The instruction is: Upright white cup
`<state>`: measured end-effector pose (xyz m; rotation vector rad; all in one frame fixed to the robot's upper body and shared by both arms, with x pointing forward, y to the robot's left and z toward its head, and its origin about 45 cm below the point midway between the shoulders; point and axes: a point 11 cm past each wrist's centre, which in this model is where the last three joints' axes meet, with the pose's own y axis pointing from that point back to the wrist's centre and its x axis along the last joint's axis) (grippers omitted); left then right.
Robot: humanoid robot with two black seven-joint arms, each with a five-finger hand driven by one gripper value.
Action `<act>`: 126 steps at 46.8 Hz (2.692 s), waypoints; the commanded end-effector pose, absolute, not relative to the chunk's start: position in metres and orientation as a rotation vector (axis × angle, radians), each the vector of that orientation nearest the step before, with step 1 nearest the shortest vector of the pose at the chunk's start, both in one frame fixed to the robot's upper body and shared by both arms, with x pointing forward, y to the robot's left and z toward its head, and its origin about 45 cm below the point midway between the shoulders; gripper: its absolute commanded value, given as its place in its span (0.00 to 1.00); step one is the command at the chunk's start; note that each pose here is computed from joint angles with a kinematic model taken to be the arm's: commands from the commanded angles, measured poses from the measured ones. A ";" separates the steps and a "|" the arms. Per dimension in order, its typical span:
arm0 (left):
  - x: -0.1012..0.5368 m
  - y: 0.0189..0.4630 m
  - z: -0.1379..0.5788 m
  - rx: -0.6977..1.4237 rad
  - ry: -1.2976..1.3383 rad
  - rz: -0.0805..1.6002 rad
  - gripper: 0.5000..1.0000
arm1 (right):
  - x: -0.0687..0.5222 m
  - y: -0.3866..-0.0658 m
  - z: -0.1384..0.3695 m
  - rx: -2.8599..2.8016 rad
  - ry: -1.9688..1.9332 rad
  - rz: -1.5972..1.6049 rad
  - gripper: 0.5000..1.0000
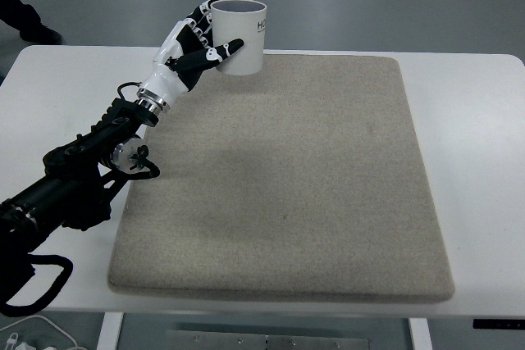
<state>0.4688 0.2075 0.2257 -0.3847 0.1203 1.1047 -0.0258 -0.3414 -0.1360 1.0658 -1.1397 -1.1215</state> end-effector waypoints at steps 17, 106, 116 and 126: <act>0.459 0.218 0.194 -0.283 0.136 1.118 0.32 | -0.026 -0.341 -0.136 1.065 -1.140 -1.122 0.86; 0.448 0.245 0.171 -0.144 0.104 1.107 0.94 | -0.032 -0.341 -0.136 1.058 -1.132 -1.126 0.86; 0.448 0.244 0.170 -0.144 0.105 1.106 0.98 | -0.033 -0.341 -0.136 1.057 -1.131 -1.127 0.86; 0.449 0.253 0.173 -0.147 0.098 1.120 0.98 | -0.033 -0.340 -0.136 1.059 -1.129 -1.130 0.86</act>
